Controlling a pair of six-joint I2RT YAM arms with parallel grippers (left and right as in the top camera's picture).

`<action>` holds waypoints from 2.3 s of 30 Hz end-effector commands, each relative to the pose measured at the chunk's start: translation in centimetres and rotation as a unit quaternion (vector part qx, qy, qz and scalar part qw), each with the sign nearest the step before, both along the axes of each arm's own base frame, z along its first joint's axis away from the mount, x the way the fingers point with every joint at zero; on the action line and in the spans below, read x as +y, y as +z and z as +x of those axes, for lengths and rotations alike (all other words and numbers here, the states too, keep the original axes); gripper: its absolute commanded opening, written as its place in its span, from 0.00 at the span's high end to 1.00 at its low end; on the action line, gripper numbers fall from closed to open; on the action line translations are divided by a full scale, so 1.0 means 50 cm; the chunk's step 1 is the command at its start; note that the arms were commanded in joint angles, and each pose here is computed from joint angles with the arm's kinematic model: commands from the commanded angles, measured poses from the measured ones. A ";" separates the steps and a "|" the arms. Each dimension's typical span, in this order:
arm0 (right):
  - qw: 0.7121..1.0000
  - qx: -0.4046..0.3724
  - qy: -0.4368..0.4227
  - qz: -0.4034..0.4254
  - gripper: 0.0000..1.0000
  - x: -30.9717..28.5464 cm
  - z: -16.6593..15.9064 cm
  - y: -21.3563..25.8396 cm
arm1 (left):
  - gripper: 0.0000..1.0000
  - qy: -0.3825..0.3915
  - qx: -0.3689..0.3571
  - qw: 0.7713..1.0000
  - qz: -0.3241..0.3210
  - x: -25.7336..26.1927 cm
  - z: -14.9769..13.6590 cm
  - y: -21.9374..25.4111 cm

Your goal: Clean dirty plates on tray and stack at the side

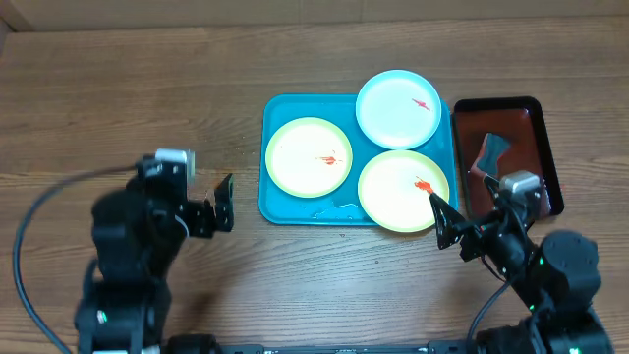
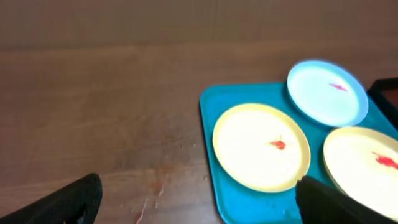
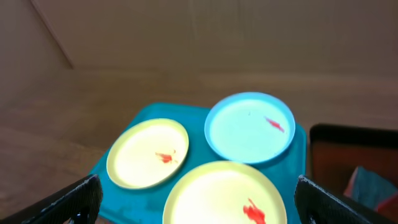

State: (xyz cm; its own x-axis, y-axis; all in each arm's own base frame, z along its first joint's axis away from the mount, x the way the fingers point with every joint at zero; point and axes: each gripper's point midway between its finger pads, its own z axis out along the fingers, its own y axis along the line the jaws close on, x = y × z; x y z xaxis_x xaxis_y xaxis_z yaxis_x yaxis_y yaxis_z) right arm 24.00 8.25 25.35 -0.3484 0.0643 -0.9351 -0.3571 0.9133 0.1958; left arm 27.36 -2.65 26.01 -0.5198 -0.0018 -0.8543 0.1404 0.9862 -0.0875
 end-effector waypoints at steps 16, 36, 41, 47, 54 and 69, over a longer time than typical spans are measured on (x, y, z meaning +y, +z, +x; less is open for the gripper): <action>0.961 0.273 0.001 -0.040 0.00 0.013 0.073 0.103 | 0.00 -0.054 0.225 0.971 -0.059 -0.051 0.084 0.077; 0.903 0.393 -0.175 0.017 0.16 -0.091 0.160 0.043 | 0.48 0.095 0.382 0.918 -0.048 -0.080 0.172 -0.135; 0.881 0.392 -0.259 0.055 0.21 -0.202 0.164 0.040 | 0.47 0.128 0.426 0.894 -0.051 -0.120 0.199 -0.225; 0.861 0.392 -0.314 0.077 0.23 -0.286 0.152 0.034 | 0.58 0.146 0.477 0.866 -0.040 -0.125 0.213 -0.331; 0.855 0.410 -0.311 0.067 0.22 -0.293 0.140 0.005 | 0.64 0.140 0.484 0.863 -0.037 -0.143 0.241 -0.398; 0.850 0.434 -0.296 0.044 0.22 -0.294 0.137 -0.043 | 0.77 0.072 0.496 0.865 -0.009 -0.162 0.251 -0.460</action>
State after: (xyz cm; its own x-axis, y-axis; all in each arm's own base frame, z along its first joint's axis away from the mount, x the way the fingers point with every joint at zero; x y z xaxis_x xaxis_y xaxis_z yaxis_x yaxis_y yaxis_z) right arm 30.70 -6.13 23.58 -0.7799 0.5360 -0.3232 0.4793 0.8435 0.2423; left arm 39.60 -10.20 2.98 -0.9806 -0.1946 0.0233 -0.1960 0.9756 -0.0992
